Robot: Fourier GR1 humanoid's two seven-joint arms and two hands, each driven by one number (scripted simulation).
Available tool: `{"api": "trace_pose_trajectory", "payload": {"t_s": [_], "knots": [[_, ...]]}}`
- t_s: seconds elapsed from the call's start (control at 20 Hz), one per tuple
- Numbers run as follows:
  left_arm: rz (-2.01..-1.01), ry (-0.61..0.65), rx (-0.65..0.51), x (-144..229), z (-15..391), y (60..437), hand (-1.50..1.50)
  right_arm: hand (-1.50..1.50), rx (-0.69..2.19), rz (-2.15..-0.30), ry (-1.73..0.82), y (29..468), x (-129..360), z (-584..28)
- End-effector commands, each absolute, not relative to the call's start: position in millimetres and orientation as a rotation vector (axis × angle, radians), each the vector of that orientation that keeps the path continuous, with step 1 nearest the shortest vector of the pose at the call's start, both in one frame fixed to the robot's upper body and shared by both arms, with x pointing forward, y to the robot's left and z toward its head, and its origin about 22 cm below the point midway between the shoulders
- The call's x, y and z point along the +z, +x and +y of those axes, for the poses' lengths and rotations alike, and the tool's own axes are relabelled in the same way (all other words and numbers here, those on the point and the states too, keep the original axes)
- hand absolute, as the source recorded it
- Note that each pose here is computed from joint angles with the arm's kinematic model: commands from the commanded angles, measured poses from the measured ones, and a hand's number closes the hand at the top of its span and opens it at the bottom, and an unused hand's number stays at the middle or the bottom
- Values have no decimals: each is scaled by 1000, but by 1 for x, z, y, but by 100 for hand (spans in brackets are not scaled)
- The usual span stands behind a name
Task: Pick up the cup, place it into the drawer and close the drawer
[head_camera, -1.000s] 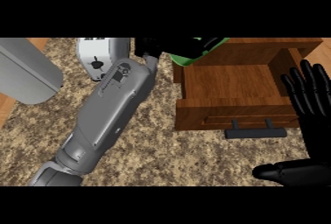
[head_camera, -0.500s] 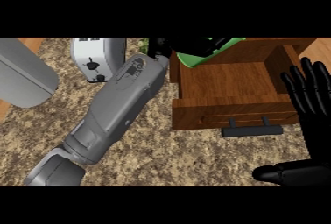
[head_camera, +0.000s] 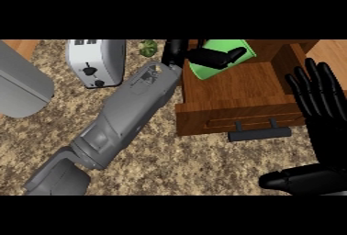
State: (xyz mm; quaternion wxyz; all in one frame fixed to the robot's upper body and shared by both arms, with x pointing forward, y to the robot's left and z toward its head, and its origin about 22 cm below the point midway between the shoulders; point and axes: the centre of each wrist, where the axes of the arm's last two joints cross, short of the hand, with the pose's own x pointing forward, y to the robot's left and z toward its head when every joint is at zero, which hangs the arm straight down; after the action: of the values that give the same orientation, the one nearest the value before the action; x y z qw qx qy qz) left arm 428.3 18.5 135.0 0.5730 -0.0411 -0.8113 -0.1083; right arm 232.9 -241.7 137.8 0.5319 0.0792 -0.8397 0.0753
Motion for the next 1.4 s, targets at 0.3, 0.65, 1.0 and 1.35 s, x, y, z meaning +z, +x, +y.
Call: {"api": "trace_pose_trajectory", "payload": {"t_s": [0.3,0.65,1.0,1.35], "knots": [[-1880,83,-371,136,10,430,-150,-150,188,-2024,229,235,137,-242],[-1902,-98,-284,140,8,427,-150,-150,133,-2035,275,246,136,-247],[-2004,-272,-138,147,0,416,-150,-150,127,-2010,345,235,141,-253],[-1957,-300,-39,145,27,421,-150,150,276,-1984,309,226,147,-266]]}}
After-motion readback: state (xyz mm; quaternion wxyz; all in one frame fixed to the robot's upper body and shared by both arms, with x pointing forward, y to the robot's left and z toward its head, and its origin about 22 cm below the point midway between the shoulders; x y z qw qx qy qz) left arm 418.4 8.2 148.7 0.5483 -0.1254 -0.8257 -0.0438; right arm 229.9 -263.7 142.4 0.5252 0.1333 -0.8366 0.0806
